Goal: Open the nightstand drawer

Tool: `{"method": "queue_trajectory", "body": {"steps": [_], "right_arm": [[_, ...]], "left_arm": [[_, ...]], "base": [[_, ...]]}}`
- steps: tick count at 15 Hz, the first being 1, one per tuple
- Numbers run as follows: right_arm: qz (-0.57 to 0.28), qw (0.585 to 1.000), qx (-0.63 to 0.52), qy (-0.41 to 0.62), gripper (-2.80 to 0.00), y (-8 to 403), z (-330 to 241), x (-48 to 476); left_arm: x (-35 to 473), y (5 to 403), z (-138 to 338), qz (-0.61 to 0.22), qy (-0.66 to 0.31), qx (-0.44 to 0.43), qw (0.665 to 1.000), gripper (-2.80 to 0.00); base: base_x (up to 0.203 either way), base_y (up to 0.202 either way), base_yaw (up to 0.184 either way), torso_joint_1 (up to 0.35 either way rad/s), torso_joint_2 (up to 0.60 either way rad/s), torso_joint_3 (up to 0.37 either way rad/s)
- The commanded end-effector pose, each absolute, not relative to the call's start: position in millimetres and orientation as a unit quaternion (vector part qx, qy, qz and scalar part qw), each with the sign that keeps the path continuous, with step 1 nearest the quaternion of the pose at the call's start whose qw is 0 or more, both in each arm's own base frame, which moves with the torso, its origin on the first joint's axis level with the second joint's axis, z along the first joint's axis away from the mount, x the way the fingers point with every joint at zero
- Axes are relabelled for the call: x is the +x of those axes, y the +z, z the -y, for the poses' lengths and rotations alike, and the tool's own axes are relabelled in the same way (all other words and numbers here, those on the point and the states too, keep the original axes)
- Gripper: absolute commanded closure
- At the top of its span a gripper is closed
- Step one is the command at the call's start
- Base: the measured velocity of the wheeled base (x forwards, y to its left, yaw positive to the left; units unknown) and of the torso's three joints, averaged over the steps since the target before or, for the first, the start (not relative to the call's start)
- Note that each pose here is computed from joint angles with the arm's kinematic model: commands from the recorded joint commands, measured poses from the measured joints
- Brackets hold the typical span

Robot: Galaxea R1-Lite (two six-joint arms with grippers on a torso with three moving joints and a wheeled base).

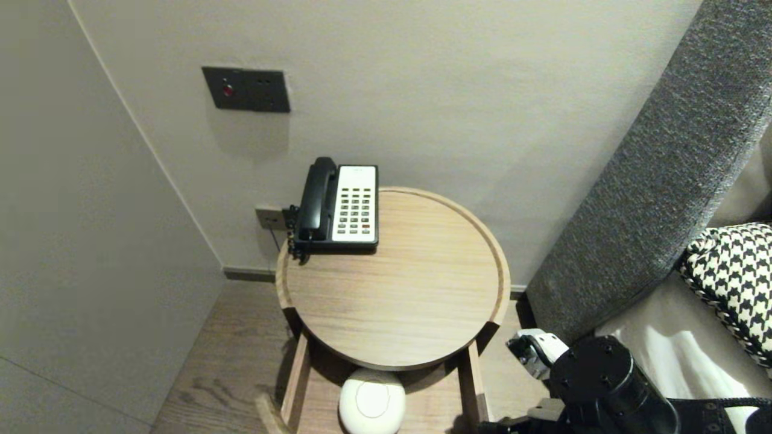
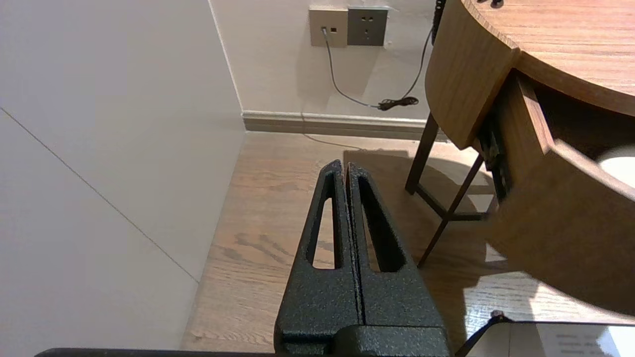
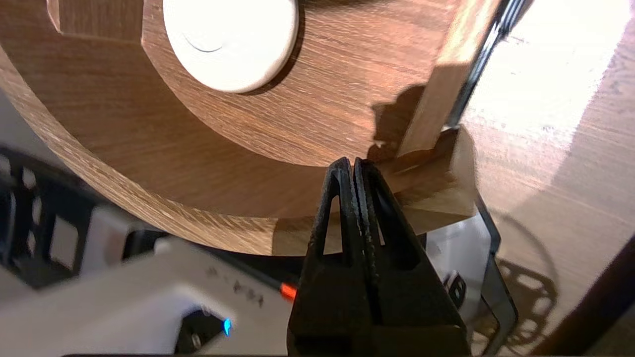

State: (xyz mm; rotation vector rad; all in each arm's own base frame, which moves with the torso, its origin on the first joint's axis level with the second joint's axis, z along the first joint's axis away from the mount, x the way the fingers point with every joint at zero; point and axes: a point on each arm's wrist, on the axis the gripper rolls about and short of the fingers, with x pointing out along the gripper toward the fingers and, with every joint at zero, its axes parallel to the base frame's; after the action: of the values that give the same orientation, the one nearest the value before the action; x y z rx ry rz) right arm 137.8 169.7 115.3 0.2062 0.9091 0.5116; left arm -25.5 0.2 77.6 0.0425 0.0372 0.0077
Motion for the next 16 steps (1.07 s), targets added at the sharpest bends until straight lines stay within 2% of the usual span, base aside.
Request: {"method": "queue_trajectory", "body": {"steps": [1,8,16], "right_arm": [[-0.431,0.859,0.096,0.258,0.0,116.8,-163.1,124.7],[-0.454,0.84,0.069,0.29,0.0,105.1,-153.0,94.9],[-0.43,0.852,0.098,0.282,0.0,119.2,-156.8,104.7]], "left_arm": [[-25.5,77.6,-0.2,-0.019,0.004,0.022,1.0,0.0],[-25.5,77.6,-0.2,-0.018,0.004,0.021,1.0,0.0],[-25.5,77.6,-0.2,-0.018,0.003,0.021,1.0,0.0]], "base": [[0.0,0.0,0.0,0.0,0.0,0.0],[0.0,0.0,0.0,0.0,0.0,0.0],[0.0,0.0,0.0,0.0,0.0,0.0]]}}
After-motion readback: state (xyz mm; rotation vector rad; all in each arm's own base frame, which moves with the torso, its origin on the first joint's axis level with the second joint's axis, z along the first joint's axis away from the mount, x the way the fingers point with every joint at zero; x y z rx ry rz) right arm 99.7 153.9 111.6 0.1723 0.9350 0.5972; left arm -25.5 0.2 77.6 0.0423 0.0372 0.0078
